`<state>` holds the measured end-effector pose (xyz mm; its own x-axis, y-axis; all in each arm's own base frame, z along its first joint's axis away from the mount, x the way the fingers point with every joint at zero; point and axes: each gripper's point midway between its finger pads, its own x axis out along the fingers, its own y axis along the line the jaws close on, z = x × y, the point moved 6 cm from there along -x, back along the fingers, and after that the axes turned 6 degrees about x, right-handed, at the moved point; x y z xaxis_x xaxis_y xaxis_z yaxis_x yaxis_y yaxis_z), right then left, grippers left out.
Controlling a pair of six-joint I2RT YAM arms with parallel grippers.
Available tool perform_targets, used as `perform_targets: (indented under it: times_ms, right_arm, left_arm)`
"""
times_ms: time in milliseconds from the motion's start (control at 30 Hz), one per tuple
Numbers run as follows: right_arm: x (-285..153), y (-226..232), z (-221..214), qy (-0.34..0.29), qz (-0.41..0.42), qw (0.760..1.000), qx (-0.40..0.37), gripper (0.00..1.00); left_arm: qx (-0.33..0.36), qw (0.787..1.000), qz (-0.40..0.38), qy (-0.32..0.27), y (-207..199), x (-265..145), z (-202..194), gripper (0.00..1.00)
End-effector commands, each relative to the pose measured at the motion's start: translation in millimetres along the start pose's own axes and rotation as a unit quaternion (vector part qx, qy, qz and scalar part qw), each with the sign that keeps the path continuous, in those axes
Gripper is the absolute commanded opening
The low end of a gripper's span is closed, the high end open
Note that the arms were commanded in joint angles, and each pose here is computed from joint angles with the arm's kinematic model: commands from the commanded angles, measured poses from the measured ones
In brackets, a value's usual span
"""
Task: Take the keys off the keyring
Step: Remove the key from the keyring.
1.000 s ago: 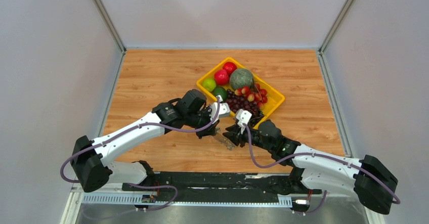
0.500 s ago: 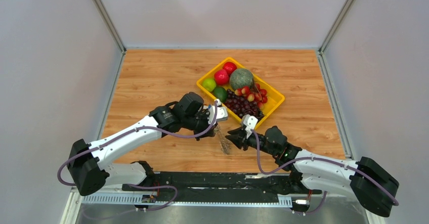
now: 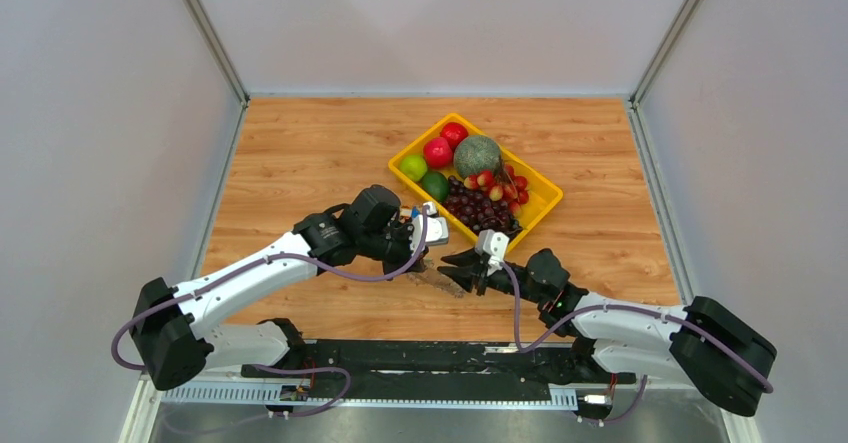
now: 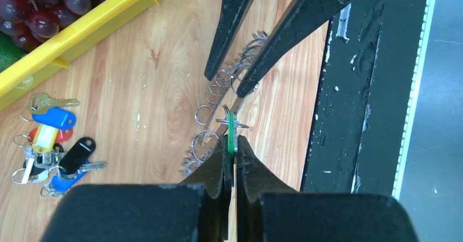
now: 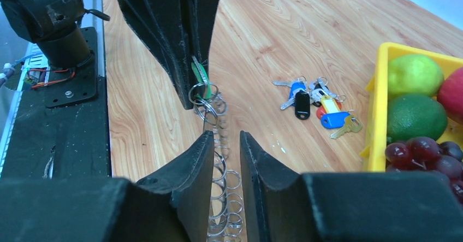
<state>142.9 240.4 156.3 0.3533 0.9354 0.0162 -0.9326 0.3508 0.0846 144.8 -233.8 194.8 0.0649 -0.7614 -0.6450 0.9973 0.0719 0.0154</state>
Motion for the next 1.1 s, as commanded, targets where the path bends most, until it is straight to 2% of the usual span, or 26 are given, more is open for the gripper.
perform_targets:
  times_ms: [0, 667, 1067]
  right_arm:
    - [5, 7, 12, -0.033, 0.039, 0.999, -0.013, 0.29]
    - [19, 4, 16, -0.034, 0.060, 0.997, -0.018, 0.24]
    - [19, 12, 19, -0.047, 0.093, 0.994, -0.019, 0.24]
  left_arm:
    - [0.040, 0.998, -0.002, -0.042, -1, -5, 15, 0.00]
    - [0.083, 0.994, -0.014, -0.067, -6, -9, 15, 0.00]
    - [0.080, 0.995, -0.011, -0.064, -5, -9, 14, 0.00]
